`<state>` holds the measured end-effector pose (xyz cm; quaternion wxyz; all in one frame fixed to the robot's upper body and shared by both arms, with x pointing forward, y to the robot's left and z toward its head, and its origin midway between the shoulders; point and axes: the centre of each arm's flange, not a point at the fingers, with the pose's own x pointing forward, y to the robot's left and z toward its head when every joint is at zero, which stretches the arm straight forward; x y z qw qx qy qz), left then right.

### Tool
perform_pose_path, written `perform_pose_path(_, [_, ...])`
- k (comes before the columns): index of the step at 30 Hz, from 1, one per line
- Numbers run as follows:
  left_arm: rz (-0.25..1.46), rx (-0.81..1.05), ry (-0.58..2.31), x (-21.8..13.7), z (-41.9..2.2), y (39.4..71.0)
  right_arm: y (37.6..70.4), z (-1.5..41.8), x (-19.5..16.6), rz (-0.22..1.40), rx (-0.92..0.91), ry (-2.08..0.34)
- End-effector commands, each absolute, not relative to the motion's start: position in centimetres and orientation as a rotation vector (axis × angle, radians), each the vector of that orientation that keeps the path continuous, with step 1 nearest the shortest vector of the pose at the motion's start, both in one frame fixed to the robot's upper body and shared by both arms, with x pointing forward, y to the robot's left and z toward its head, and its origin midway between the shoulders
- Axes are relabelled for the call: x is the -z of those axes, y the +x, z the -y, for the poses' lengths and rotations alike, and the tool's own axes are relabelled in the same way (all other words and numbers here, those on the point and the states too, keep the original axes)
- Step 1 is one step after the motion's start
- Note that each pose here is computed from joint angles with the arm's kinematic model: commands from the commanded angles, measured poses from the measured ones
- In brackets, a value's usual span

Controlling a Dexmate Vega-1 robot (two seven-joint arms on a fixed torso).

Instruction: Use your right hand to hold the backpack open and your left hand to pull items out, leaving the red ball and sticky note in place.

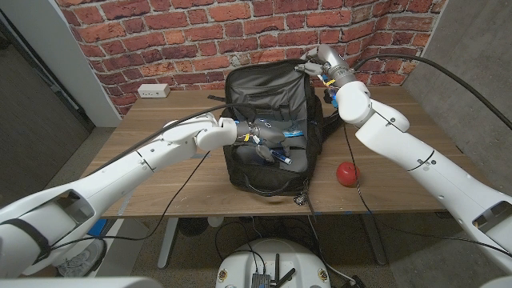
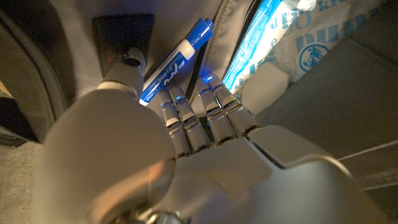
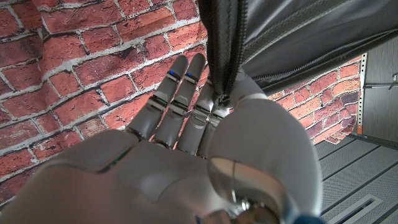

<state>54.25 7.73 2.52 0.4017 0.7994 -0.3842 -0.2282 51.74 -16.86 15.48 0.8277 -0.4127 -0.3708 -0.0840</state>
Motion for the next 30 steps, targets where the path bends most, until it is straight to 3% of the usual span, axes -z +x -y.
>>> perform_pose_path(1, [0.977,0.563,2.018,-2.03,-7.59,54.43,51.66,16.81,-15.44,0.792,0.176,-0.873])
perform_pose_path(30, [0.982,0.523,1.997,-1.72,-7.68,54.55,51.41,16.81,-15.25,0.796,0.177,-0.868])
